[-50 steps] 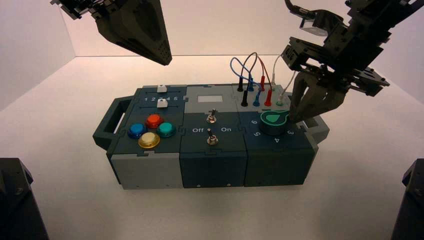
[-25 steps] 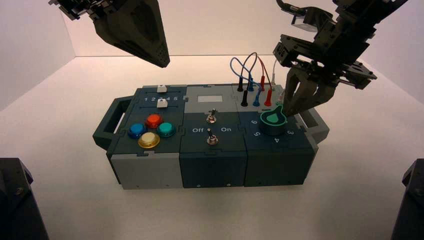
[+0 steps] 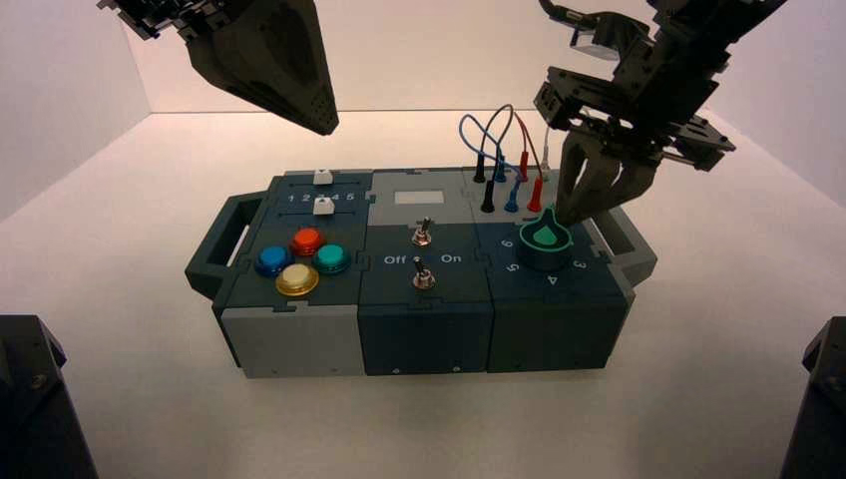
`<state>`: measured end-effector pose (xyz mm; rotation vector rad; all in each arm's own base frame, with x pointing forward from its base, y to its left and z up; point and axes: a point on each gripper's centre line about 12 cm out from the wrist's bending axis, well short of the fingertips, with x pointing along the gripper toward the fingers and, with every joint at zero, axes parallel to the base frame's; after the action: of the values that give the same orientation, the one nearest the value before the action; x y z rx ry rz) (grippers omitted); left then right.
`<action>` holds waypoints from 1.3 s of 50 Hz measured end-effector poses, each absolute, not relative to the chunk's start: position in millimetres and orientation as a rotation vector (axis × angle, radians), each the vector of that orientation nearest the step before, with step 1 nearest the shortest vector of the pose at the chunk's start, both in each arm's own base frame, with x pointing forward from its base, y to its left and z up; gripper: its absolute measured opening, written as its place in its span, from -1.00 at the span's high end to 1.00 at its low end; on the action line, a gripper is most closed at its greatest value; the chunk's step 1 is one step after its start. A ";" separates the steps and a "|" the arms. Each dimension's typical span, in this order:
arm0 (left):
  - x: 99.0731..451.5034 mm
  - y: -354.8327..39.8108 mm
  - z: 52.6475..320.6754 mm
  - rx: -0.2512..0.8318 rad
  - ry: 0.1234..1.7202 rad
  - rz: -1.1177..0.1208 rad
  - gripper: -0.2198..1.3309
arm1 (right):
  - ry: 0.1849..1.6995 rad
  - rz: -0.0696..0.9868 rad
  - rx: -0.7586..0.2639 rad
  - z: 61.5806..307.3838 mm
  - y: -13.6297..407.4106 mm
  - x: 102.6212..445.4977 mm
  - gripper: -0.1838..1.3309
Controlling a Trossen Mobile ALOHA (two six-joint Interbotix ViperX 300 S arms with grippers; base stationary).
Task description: Turn the knob to position 1.
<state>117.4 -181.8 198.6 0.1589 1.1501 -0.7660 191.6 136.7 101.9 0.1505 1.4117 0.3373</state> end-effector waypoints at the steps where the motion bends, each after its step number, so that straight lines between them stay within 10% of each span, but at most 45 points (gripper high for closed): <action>1: 117.4 -181.8 198.6 0.160 1.150 -0.767 0.93 | 1.412 0.337 0.151 101.9 136.7 191.6 0.94; 65: 118.4 -182.0 193.5 0.194 1.164 -0.766 0.93 | 1.399 0.347 0.145 104.5 145.3 207.5 0.94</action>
<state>118.4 -182.0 193.5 0.1944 1.1641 -0.7663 207.5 145.3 104.5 0.1451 1.3986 0.3467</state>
